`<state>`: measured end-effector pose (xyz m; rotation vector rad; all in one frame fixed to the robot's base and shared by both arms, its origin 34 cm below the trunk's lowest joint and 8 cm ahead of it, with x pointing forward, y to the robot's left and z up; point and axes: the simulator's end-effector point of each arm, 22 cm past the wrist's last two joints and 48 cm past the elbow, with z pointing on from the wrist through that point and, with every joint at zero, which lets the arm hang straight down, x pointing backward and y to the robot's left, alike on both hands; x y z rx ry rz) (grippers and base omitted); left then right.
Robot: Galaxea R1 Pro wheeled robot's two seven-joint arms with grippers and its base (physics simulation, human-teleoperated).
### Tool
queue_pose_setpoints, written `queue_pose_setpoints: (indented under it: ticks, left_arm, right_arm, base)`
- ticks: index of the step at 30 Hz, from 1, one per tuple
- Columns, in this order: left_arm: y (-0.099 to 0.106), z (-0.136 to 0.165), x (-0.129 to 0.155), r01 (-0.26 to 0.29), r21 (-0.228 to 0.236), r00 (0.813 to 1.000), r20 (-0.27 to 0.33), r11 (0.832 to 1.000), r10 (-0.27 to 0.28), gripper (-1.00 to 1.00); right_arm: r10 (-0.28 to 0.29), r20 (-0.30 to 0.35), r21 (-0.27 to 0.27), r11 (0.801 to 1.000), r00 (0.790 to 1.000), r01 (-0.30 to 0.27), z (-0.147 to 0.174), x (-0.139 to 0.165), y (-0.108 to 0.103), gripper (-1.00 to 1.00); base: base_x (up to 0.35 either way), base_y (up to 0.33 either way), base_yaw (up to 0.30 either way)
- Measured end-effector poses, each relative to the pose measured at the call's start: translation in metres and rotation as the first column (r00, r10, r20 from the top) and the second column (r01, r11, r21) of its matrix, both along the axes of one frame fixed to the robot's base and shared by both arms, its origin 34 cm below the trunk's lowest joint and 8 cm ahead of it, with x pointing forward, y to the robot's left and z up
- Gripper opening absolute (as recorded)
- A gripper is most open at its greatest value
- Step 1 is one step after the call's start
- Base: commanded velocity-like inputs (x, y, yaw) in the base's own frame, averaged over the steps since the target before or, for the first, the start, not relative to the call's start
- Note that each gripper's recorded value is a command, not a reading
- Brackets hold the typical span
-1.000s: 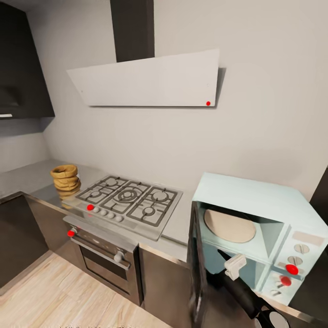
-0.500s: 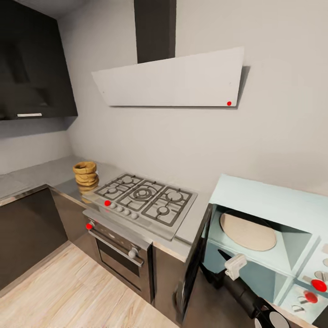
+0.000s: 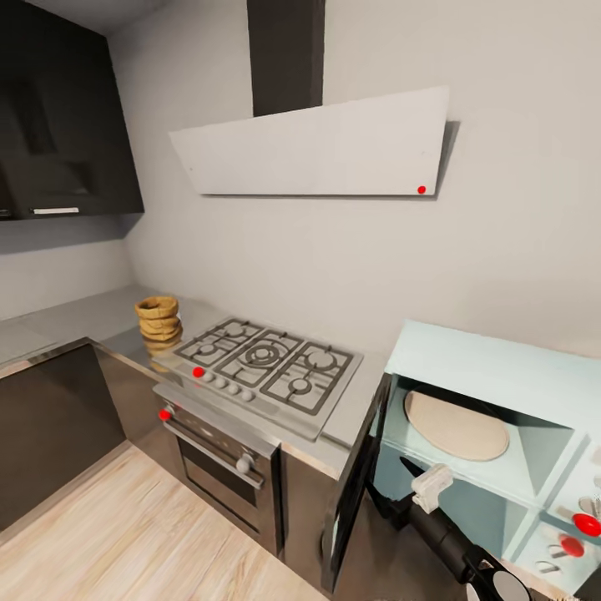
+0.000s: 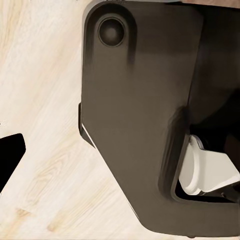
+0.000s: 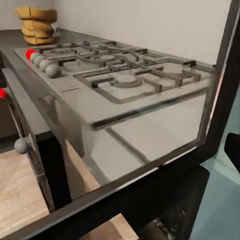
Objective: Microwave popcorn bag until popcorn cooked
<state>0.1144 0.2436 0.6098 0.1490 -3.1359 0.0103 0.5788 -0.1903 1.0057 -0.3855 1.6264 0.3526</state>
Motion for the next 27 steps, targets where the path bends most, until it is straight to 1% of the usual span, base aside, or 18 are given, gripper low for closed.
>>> queue_pose_setpoints:
  ticks: [1,3,5,7,16,18,21,27]
  left_arm:
    - [0.000,0.000,0.000,0.000,0.000,1.000,0.001,1.000,0.000,1.00]
    - [0.000,0.000,0.001,0.001,0.000,1.000,0.002,1.000,-0.001,1.00]
    - [0.000,0.000,0.001,0.000,0.000,1.000,0.003,1.000,0.000,1.00]
    - [0.000,0.000,0.002,0.000,0.000,1.000,0.004,1.000,0.000,1.00]
    - [0.000,0.000,0.004,0.000,0.000,1.000,0.009,1.000,0.000,1.00]
    - [0.000,0.000,0.004,0.001,0.000,1.000,0.010,1.000,-0.001,1.00]
    - [0.000,0.000,0.005,0.000,0.000,1.000,0.012,1.000,0.000,1.00]
    - [0.000,0.000,0.006,0.000,0.000,1.000,0.016,1.000,0.000,1.00]
  right_arm:
    - [-0.006,0.001,-0.002,1.000,1.000,0.006,0.000,0.001,-0.001,1.00]
    - [-0.041,0.004,-0.005,0.999,0.999,0.041,0.001,0.004,-0.008,1.00]
    - [-0.062,0.006,-0.006,0.998,0.998,0.062,0.001,0.006,-0.012,1.00]
    - [-0.072,0.008,-0.007,0.997,0.997,0.072,0.002,0.007,-0.014,1.00]
    - [-0.083,0.014,-0.007,0.997,0.996,0.083,0.005,0.007,-0.016,1.00]
    - [-0.125,0.017,-0.009,0.992,0.992,0.125,0.005,0.011,-0.025,1.00]
    - [-0.164,0.020,-0.012,0.986,0.986,0.164,0.006,0.013,-0.033,1.00]
    - [-0.189,0.025,-0.011,0.982,0.982,0.190,0.008,0.015,-0.038,1.00]
  base:
    - [0.000,0.000,-0.252]
    - [0.000,0.000,-0.268]
    - [0.000,0.000,-0.276]
    - [0.000,0.000,-0.279]
    - [0.000,0.000,-0.279]
    - [0.000,0.000,-0.279]
    - [0.000,0.000,-0.279]
    - [0.000,0.000,-0.279]
